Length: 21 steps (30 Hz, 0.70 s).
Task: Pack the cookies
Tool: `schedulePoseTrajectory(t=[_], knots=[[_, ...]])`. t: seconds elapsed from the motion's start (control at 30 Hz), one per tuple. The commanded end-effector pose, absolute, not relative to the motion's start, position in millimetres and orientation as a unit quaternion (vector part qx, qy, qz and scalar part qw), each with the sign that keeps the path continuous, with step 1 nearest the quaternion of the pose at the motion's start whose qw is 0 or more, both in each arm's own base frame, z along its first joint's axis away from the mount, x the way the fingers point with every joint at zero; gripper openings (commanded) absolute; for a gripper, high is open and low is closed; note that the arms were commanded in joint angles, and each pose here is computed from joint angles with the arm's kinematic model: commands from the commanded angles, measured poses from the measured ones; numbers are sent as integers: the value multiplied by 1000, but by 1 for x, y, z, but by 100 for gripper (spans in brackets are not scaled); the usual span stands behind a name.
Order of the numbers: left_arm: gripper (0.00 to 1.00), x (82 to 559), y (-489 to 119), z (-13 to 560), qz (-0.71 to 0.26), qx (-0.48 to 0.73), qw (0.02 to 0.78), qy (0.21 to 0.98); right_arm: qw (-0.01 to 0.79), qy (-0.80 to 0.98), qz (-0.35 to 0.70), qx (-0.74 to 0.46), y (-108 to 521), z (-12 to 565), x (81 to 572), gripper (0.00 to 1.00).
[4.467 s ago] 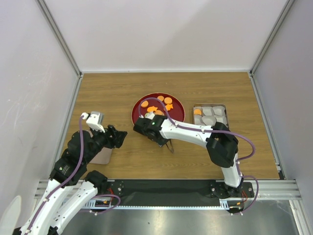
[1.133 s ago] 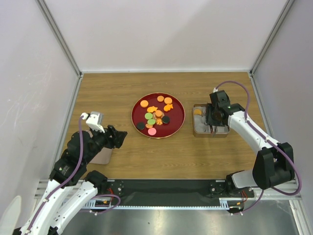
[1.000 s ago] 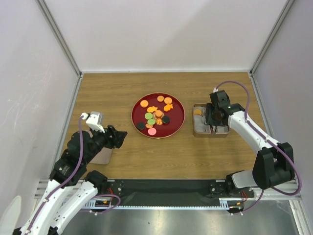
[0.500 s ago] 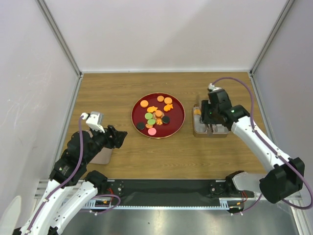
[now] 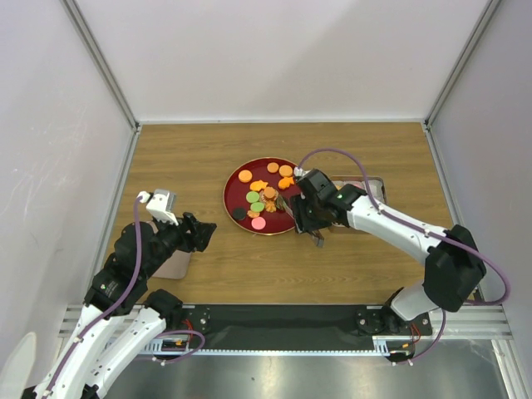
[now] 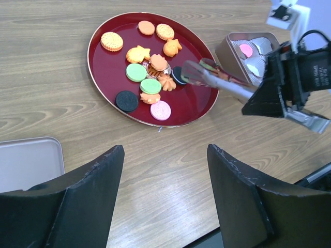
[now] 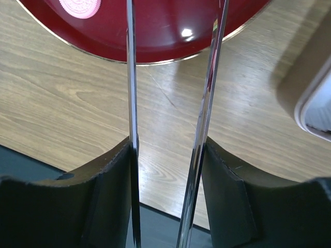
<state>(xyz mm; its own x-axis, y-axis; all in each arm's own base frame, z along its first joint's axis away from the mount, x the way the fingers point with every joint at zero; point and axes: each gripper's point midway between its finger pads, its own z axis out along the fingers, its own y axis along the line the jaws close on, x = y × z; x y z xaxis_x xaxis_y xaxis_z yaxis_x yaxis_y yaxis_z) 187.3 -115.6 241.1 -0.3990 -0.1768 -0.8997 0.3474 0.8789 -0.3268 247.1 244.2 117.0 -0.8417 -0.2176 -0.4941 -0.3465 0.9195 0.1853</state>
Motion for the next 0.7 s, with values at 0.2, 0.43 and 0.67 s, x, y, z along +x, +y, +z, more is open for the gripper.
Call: schedulePoseTrajectory(t=[0.2, 0.43, 0.67], knots=[[72, 192, -116, 250, -236, 59, 562, 790, 262, 939, 166, -148, 272, 125, 264, 55], [72, 192, -116, 250, -237, 59, 563, 789, 253, 943, 157, -148, 277, 115, 271, 54], [72, 191, -115, 251, -238, 58, 564, 788, 249, 945, 156, -143, 276, 110, 276, 50]])
